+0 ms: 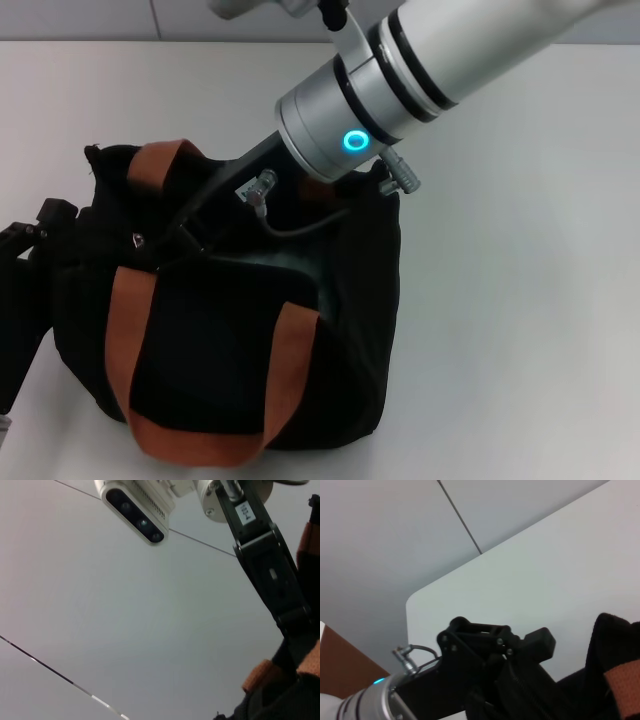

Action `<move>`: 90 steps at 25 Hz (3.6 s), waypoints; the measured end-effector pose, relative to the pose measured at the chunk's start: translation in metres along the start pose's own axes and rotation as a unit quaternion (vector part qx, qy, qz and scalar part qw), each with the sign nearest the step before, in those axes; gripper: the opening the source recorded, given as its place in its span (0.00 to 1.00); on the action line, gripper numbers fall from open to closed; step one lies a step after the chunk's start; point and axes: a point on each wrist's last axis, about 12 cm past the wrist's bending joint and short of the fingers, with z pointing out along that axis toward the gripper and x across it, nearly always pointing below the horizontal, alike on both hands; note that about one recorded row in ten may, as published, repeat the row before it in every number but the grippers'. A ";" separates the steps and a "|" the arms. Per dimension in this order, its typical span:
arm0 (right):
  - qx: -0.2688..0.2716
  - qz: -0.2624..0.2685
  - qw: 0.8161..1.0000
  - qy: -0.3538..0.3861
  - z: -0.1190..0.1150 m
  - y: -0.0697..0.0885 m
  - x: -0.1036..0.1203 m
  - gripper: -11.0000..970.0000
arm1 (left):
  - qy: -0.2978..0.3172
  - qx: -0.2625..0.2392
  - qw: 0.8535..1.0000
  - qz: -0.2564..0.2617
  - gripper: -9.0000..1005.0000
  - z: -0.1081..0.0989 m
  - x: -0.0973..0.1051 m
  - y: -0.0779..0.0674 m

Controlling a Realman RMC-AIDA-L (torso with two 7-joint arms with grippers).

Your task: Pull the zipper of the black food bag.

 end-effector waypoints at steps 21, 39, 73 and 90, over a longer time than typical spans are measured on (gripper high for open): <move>-0.014 -0.024 0.999 -0.026 -0.006 -0.002 0.021 0.02 | -0.004 -0.012 1.000 0.005 0.02 -0.001 -0.002 0.002; -0.036 0.024 0.997 -0.071 -0.045 -0.014 0.033 0.06 | 0.009 -0.020 1.000 -0.004 0.02 -0.001 -0.002 0.002; -0.033 -0.012 0.999 -0.018 -0.007 -0.001 -0.001 0.28 | -0.001 -0.018 1.000 -0.006 0.02 0.001 -0.003 0.002; -0.026 -0.018 0.999 -0.016 -0.005 -0.003 -0.002 0.14 | -0.002 -0.018 1.000 -0.005 0.02 -0.001 -0.004 0.002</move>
